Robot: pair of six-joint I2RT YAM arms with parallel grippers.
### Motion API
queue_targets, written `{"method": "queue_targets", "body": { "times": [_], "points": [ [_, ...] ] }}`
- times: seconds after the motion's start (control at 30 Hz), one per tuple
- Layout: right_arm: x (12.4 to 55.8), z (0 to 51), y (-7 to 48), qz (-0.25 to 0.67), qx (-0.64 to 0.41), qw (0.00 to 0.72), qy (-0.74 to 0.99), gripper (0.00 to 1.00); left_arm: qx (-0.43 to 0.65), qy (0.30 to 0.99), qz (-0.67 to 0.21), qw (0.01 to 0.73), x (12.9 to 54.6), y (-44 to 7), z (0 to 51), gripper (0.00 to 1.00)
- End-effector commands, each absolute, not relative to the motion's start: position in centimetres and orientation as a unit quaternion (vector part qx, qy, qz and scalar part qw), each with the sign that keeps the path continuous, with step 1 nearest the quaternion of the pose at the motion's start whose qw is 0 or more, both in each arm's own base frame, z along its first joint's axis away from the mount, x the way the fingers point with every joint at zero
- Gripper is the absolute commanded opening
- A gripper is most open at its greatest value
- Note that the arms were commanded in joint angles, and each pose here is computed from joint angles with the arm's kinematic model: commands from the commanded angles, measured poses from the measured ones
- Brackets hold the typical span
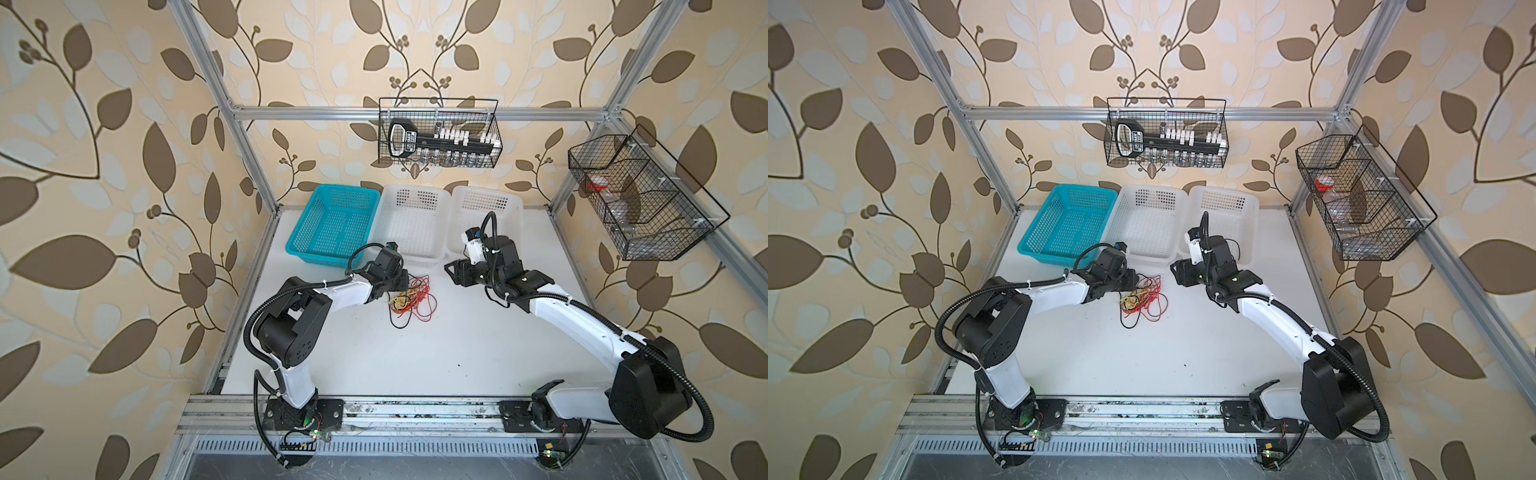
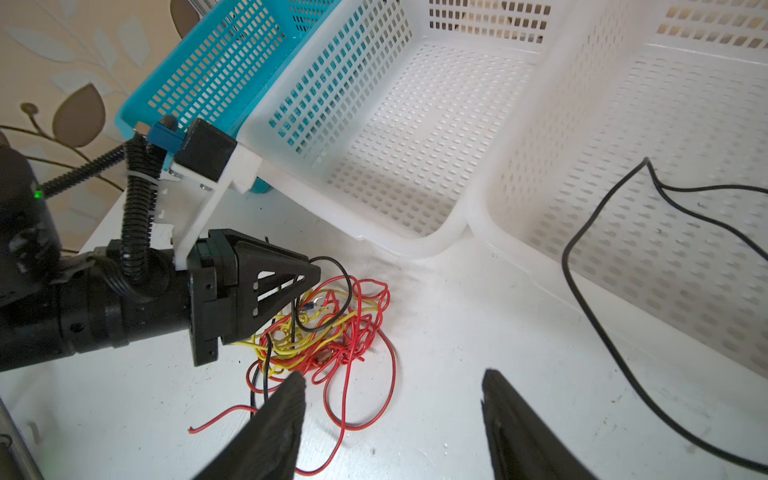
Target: Untangle the cables
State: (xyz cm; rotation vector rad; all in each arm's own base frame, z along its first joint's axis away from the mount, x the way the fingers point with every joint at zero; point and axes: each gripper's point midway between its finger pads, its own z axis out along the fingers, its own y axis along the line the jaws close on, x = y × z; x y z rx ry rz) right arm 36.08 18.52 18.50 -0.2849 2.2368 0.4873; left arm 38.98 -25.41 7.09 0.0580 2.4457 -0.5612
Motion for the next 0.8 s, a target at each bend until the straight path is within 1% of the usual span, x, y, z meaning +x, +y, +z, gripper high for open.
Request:
{"method": "queue_targets", "body": {
  "times": [0.0, 0.03, 0.2, 0.5, 0.77],
  "points": [
    [35.8, 17.6, 19.0, 0.203, -0.117, 0.397, 0.888, 0.67, 0.023, 0.922, -0.213, 0.323, 39.7, -25.7, 8.5, 0.08],
    [35.8, 17.5, 19.0, 0.203, -0.117, 0.396, 0.888, 0.67, 0.024, 0.921, -0.213, 0.325, 39.6, -25.8, 8.8, 0.0],
    [35.6, 16.4, 19.3, 0.211, -0.115, 0.383, 0.892, 0.67, 0.053, 0.91, -0.221, 0.346, 38.4, -26.4, 11.2, 0.0],
    [34.8, 14.8, 20.9, 0.228, -0.127, 0.362, 0.895, 0.67, 0.1, 0.873, -0.261, 0.399, 35.3, -27.0, 18.1, 0.0],
    [33.3, 14.6, 23.0, 0.288, -0.138, 0.357, 0.878, 0.69, 0.109, 0.833, -0.331, 0.431, 33.2, -27.4, 24.7, 0.0]
  ]
}}
